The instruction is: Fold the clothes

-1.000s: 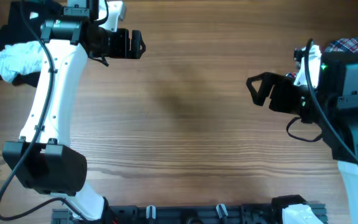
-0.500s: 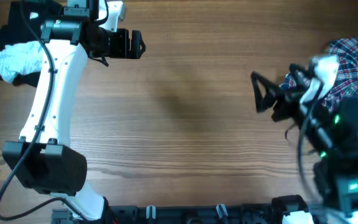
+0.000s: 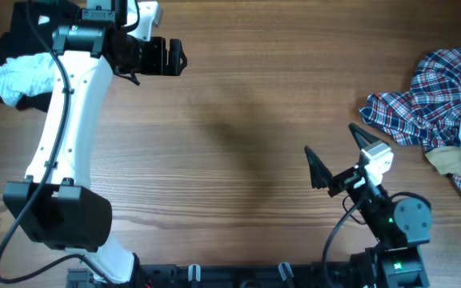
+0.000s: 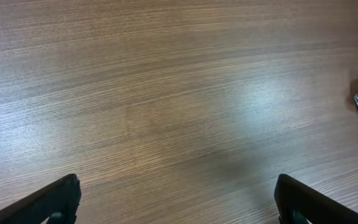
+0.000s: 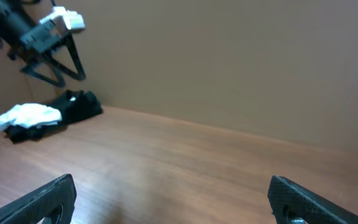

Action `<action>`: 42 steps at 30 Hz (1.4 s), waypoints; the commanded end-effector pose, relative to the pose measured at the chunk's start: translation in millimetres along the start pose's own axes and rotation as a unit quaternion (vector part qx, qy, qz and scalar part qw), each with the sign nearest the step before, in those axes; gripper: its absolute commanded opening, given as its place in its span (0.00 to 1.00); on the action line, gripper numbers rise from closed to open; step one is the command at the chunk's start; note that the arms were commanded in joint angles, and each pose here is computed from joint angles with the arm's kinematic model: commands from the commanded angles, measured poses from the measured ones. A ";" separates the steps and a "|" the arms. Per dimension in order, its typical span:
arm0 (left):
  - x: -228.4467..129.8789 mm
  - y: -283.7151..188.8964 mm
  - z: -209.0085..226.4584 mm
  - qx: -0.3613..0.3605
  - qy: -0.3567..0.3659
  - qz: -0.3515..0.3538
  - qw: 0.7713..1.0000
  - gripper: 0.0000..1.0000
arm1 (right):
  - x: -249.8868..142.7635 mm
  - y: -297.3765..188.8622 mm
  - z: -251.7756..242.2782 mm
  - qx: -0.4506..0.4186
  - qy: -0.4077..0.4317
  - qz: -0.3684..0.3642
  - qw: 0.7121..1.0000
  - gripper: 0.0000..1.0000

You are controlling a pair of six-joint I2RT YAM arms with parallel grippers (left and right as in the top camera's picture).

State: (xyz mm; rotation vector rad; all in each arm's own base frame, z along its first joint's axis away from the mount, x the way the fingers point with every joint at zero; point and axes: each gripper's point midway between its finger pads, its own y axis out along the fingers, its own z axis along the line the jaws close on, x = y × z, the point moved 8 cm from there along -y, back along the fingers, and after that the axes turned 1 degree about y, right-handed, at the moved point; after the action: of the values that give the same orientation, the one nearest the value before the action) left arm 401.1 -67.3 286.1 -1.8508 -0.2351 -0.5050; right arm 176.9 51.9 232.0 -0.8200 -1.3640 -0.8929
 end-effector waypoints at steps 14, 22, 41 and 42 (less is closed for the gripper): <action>-1.3 1.6 -0.4 -0.001 0.008 0.003 1.000 1.00 | -41.6 -18.4 -2.7 -0.022 -0.022 -0.031 0.999 1.00; -1.3 1.6 -0.4 -0.001 0.008 0.003 1.000 1.00 | -51.9 -21.6 -3.4 -0.027 -0.025 -0.003 0.999 1.00; -1.3 1.6 -0.4 -0.001 0.008 0.003 1.000 1.00 | -51.9 -21.6 -3.3 -0.027 -0.034 -0.003 0.999 1.00; -1.3 1.6 -0.4 -0.001 0.008 0.003 1.000 1.00 | -51.9 -21.6 -3.3 -0.027 -0.034 -0.003 0.999 1.00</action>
State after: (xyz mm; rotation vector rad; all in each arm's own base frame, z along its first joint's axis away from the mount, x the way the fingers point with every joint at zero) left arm 401.2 -67.3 286.0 -1.8509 -0.2349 -0.5047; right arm 159.2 43.8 177.5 -0.8803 -1.3797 -0.9007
